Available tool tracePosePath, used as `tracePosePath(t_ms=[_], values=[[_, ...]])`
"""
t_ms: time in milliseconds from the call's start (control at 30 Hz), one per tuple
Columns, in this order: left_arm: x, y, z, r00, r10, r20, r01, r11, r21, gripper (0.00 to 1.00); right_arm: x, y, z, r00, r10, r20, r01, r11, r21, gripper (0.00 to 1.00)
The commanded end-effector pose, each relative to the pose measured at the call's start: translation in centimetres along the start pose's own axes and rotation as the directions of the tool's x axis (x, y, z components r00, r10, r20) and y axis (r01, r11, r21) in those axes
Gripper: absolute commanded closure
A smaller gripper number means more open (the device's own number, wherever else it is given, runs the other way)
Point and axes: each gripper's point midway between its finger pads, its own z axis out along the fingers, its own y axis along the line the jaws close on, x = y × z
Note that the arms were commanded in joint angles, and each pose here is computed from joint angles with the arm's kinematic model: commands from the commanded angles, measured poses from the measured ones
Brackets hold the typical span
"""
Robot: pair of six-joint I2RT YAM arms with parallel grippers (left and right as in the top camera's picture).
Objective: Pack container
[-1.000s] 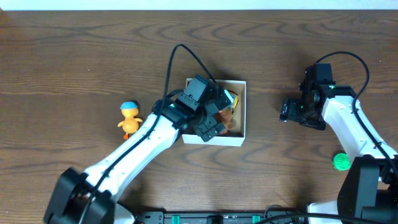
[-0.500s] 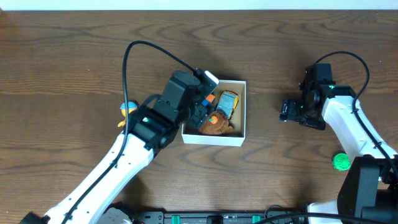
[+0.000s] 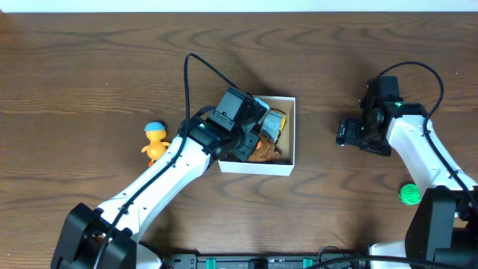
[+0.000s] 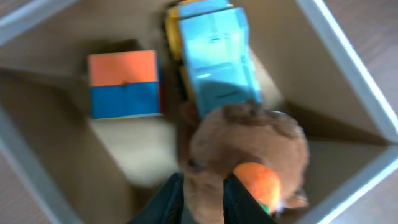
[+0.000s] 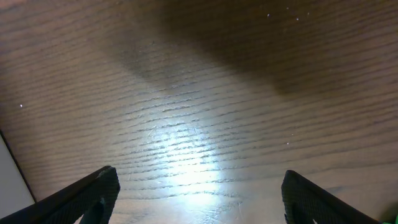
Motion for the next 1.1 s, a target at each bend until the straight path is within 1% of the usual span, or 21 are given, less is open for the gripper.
tracePosePath(t_ms=[0,133,300,433,567,633,733,767,867,1067], values=[[-0.6,-2.0,-0.5,1.0,-0.012,0.013,0.011,0.996,0.085,0.77,-0.3,0.1,-0.2,1.0,-0.01,0.008,0.01,1.0,-0.006,0.15],[-0.2,-3.5,-0.3,1.0,0.008,-0.004,-0.007,0.995,0.103,0.77,-0.3,0.1,-0.2,1.0,-0.01,0.008,0.01,1.0,-0.006,0.15],[0.4,-6.0,-0.2,1.0,-0.005,-0.026,0.008,0.99,0.138,0.76,-0.3,0.1,-0.2,1.0,-0.01,0.009,0.011,1.0,-0.006,0.15],[0.6,-6.9,0.0,0.999,0.009,-0.031,-0.004,0.989,0.149,0.76,-0.3,0.1,-0.2,1.0,-0.01,0.008,0.01,1.0,-0.006,0.15],[0.9,-6.9,0.6,0.999,0.008,-0.048,0.0,0.989,0.146,0.75,-0.3,0.1,-0.2,1.0,-0.01,0.007,0.01,1.0,-0.006,0.15],[1.2,-6.8,1.2,0.998,0.006,-0.07,0.004,0.99,0.144,0.71,-0.3,0.1,-0.2,1.0,-0.01,0.007,0.01,1.0,-0.006,0.15],[1.7,-6.4,2.2,0.995,0.002,-0.097,0.011,0.991,0.132,0.71,-0.2,0.0,-0.2,1.0,-0.01,0.003,0.01,1.0,-0.005,0.15],[1.7,-6.4,2.4,0.995,0.002,-0.098,0.011,0.991,0.131,0.73,-0.2,0.0,-0.2,1.0,-0.01,0.003,0.01,1.0,-0.005,0.15],[1.0,-6.2,2.4,0.998,0.009,-0.066,-0.001,0.993,0.12,0.74,-0.2,0.0,-0.2,1.0,-0.01,0.004,0.01,1.0,-0.005,0.15],[-0.7,-4.4,0.6,1.0,0.016,0.02,-0.016,1.0,0.002,0.74,-0.2,0.0,-0.2,1.0,-0.01,0.004,0.01,1.0,-0.005,0.14]])
